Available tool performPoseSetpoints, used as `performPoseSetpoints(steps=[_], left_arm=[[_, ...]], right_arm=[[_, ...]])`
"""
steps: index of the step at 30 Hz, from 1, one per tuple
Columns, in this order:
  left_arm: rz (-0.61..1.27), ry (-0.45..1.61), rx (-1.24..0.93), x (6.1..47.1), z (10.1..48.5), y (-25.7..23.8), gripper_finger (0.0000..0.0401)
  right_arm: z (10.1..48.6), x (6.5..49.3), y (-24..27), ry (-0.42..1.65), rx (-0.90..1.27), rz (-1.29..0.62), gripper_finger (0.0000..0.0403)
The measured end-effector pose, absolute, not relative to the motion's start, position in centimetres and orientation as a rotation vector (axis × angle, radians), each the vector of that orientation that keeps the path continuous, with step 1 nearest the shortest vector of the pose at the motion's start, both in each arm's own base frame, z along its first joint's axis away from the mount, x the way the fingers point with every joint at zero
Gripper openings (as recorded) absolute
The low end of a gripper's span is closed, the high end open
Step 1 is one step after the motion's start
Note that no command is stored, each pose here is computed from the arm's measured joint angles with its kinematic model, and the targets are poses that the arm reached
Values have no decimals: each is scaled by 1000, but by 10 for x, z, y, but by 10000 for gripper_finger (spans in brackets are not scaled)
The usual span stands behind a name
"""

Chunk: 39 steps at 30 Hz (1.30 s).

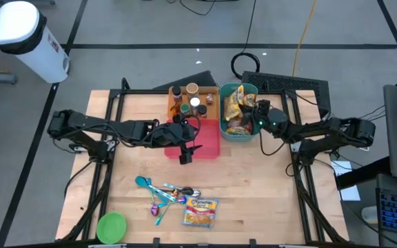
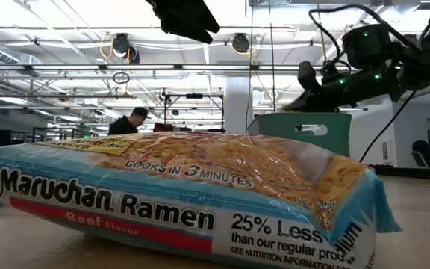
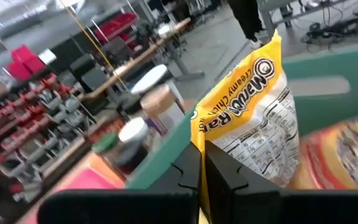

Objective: Pick & Place Food Item
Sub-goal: Put the yellow noodle pack into the blue bin

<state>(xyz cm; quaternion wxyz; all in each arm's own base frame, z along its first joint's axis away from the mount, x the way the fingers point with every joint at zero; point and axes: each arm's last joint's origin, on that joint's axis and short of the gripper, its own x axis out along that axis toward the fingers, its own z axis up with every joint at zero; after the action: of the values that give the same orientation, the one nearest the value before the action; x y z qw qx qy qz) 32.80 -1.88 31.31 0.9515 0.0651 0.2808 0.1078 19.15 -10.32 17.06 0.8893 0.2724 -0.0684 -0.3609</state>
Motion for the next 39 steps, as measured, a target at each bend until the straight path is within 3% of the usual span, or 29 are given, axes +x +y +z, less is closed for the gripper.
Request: performPoseSetpoints(steps=[8, 15, 33, 36, 39], left_arm=[[220, 569, 130, 328, 313, -19, 296], [220, 568, 128, 328, 313, -19, 296], [221, 575, 125, 328, 313, -19, 296], [221, 575, 125, 328, 313, -19, 296], [221, 575, 124, 328, 313, -19, 296]], right_arm=[[175, 211, -113, -162, 545, -736, 0], [150, 223, -119, -15, 524, -774, 0], [153, 204, -112, 237, 377, -929, 1], [152, 204, -111, 281, 343, -891, 22], [156, 207, -110, 255, 324, -801, 76]])
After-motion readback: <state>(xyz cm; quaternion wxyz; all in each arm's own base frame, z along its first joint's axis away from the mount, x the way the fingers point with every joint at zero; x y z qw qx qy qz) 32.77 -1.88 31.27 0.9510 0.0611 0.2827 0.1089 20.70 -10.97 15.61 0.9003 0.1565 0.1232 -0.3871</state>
